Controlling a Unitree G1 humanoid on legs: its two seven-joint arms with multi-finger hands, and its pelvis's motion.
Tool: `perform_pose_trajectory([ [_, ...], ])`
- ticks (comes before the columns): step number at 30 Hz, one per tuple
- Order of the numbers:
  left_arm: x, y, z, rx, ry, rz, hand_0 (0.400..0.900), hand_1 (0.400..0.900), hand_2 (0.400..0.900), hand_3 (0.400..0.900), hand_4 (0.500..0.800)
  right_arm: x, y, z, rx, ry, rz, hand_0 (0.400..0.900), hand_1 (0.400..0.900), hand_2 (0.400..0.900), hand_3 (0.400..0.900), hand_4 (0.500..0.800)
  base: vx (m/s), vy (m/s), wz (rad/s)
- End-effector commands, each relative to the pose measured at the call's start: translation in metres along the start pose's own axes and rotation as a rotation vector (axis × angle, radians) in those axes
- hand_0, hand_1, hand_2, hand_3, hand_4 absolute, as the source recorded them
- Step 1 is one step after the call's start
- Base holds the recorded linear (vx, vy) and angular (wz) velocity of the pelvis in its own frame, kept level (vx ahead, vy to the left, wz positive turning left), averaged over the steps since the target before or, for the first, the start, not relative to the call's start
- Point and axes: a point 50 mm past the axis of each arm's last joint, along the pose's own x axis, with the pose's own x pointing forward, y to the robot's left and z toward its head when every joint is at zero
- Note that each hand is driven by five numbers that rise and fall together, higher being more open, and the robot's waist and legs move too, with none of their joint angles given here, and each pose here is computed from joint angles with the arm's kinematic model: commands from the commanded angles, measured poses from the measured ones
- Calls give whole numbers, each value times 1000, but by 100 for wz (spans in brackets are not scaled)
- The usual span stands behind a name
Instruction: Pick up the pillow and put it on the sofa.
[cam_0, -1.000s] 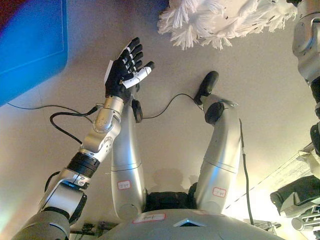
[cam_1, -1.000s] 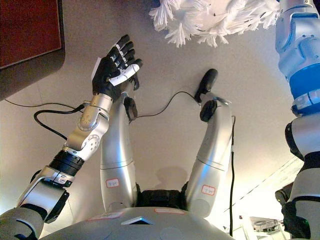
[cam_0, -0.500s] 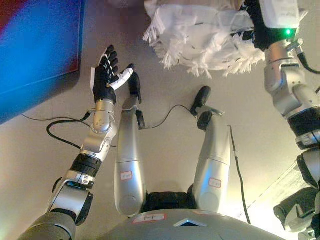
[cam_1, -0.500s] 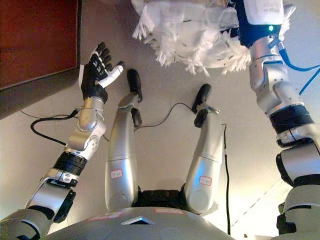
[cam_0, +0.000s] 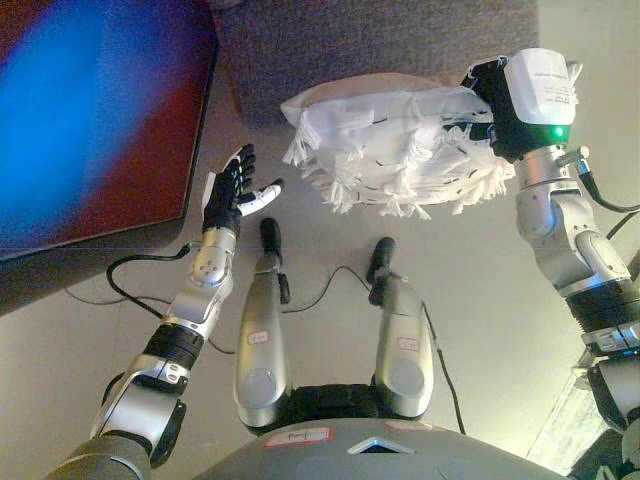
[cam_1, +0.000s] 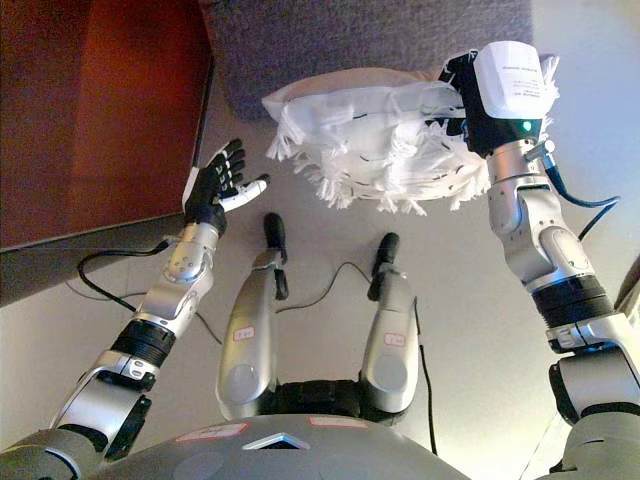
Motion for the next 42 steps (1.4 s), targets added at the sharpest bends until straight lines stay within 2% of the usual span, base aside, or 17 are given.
perform_pose_trajectory([
  [1,-16,-3,-22,54,39,-49,900,900,900,900,800,14,-76,30,36,-203,-350,400,400,400,400,500,101,42,-8],
  [5,-29,-2,-44,60,126,-67,900,900,900,900,800,3,-81,34,35,-247,-341,400,400,400,400,500,98,40,-10],
  [11,-42,4,-58,64,179,-89,900,900,900,900,800,7,-103,41,45,-290,-413,400,400,400,400,500,73,43,-8],
  [16,-49,9,-58,-43,173,-88,900,900,900,900,800,18,-109,38,107,-277,-403,400,400,400,400,500,80,14,7],
  [22,-56,14,-46,-159,120,-136,900,900,900,900,800,58,-92,9,195,-102,-250,400,400,400,400,500,28,-12,19],
  [26,-57,16,-36,-201,75,-173,900,900,900,900,800,89,-104,-9,166,20,-233,400,400,400,400,500,0,-23,25],
  [31,-51,15,-21,-225,18,-212,900,900,900,900,800,113,-123,-39,123,236,-221,400,400,400,400,500,13,-31,36],
  [32,-50,12,-19,-226,11,-226,900,900,900,900,800,113,-129,-47,125,284,-233,451,451,451,451,531,37,-46,49],
  [33,-49,11,-17,-230,6,-239,900,900,900,900,800,113,-134,-54,115,330,-239,627,627,627,627,636,43,-52,50],
  [34,-48,9,-14,-231,-4,-254,900,900,900,900,800,109,-138,-65,87,384,-229,900,900,900,900,800,44,-61,59],
  [37,-43,5,-8,-223,-24,-286,900,900,900,900,800,96,-154,-90,85,507,-269,900,900,900,900,800,67,-61,59],
  [42,-38,-1,-7,-218,-18,-279,900,900,900,900,800,95,-164,-89,111,502,-356,900,900,900,900,800,91,-23,35],
])
